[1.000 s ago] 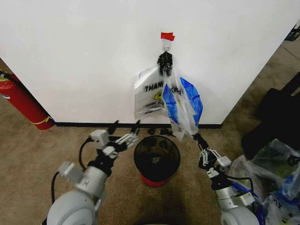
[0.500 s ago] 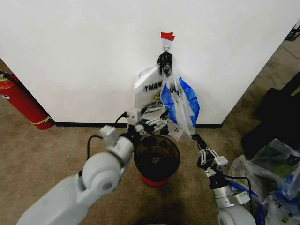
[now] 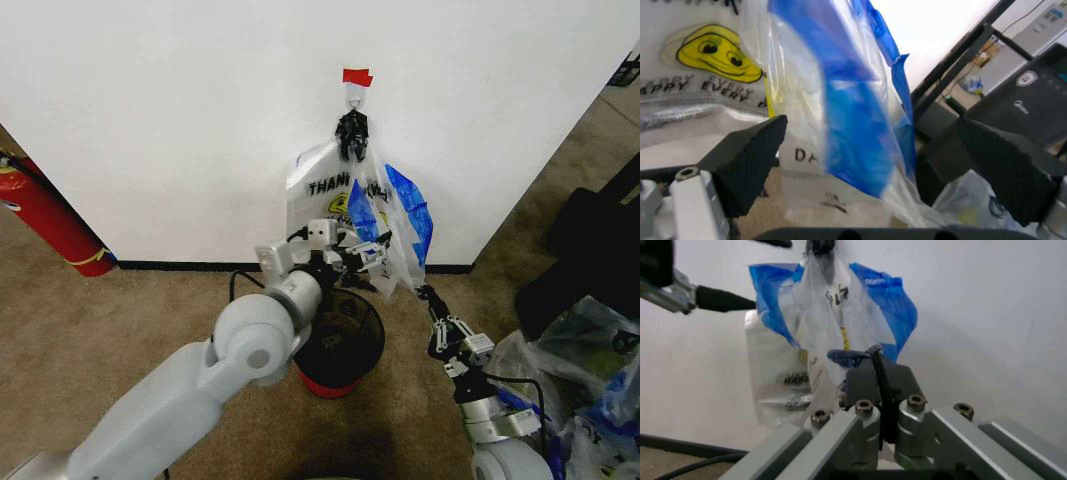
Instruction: Pick up the garbage bag from the wall and place it over the trash bin.
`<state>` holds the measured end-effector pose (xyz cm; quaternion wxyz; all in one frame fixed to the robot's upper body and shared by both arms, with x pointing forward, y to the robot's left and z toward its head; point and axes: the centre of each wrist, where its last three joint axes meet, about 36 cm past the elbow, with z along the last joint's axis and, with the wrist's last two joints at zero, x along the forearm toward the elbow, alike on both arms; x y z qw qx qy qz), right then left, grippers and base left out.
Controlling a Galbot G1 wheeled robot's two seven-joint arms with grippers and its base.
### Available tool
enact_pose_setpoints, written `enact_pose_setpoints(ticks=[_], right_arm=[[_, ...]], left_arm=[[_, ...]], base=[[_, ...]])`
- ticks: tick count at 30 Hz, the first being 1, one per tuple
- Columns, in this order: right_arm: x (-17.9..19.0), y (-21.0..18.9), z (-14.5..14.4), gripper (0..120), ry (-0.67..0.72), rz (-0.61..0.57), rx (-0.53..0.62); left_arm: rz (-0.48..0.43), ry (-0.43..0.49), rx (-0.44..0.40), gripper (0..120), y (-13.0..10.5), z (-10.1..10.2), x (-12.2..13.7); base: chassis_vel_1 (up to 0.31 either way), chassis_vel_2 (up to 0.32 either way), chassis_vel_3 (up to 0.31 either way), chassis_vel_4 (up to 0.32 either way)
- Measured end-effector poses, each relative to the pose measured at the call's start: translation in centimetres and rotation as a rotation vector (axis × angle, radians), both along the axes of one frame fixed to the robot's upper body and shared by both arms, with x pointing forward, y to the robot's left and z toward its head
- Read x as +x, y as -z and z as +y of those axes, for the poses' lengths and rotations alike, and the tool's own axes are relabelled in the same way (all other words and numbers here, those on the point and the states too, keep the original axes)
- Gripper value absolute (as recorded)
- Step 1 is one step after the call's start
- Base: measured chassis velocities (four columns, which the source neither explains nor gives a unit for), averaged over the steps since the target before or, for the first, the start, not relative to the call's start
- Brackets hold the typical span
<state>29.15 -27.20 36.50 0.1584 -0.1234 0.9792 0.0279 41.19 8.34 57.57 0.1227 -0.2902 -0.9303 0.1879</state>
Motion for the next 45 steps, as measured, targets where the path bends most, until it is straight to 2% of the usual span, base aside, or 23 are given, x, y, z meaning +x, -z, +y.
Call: enact_pose_setpoints(ticks=[3, 7, 12, 15, 17, 18, 19, 21, 26, 31, 41, 45], right_arm=[[-0.1, -0.2, -0.1, 0, 0.002, 0.0, 0.001], [-0.2, -0.3, -0.1, 0, 0.005, 0.001, 0.003], [-0.3, -0.2, -0.1, 0, 0.01, 0.002, 0.007], [-0.2, -0.2, 0.0, 0, 0.011, 0.001, 0.007], [-0.2, -0.3, 0.0, 0, 0.011, -0.001, 0.008], [-0.2, -0.3, 0.0, 0, 0.011, -0.001, 0.008], [-0.1, -0.3, 0.0, 0, 0.012, -0.002, 0.008], [-0.1, -0.3, 0.1, 0, 0.012, -0.002, 0.008], [0.1, -0.4, 0.1, 0, 0.012, 0.001, 0.008], [0.2, -0.5, 0.3, 0, 0.008, 0.0, 0.011], [-0.7, -1.0, -0.3, 0, -0.009, 0.007, -0.018], [-1.7, -0.9, -3.1, 4, -0.124, 0.001, -0.029]], left_arm=[[-0.006, -0.012, 0.008, 98, 0.2, -0.4, 0.7], [-0.012, -0.032, 0.019, 88, 0.3, -0.7, 1.3], [-0.014, -0.049, 0.023, 65, 0.5, -0.6, 1.5], [-0.014, -0.05, 0.023, 58, 0.5, -0.6, 1.5], [-0.016, -0.054, 0.022, 48, 0.5, -0.4, 1.4], [-0.016, -0.054, 0.022, 48, 0.5, -0.4, 1.4], [-0.018, -0.058, 0.022, 39, 0.4, -0.2, 1.3], [-0.019, -0.059, 0.023, 38, 0.4, -0.1, 1.3], [-0.031, -0.078, 0.034, 15, 0.3, 1.1, 0.9], [-0.031, -0.081, 0.034, 0, 0.3, 1.4, 0.6], [-0.043, -0.098, 0.026, 0, -0.1, 1.9, 0.9], [-0.044, -0.116, 0.03, 0, -0.1, 2.5, 1.3]], base=[[0.0, 0.0, 0.0, 0.0], [0.0, 0.0, 0.0, 0.0], [0.0, 0.0, 0.0, 0.0], [0.0, 0.0, 0.0, 0.0], [0.0, 0.0, 0.0, 0.0], [0.0, 0.0, 0.0, 0.0], [0.0, 0.0, 0.0, 0.0], [0.0, 0.0, 0.0, 0.0], [0.0, 0.0, 0.0, 0.0], [0.0, 0.0, 0.0, 0.0], [0.0, 0.0, 0.0, 0.0], [0.0, 0.0, 0.0, 0.0]])
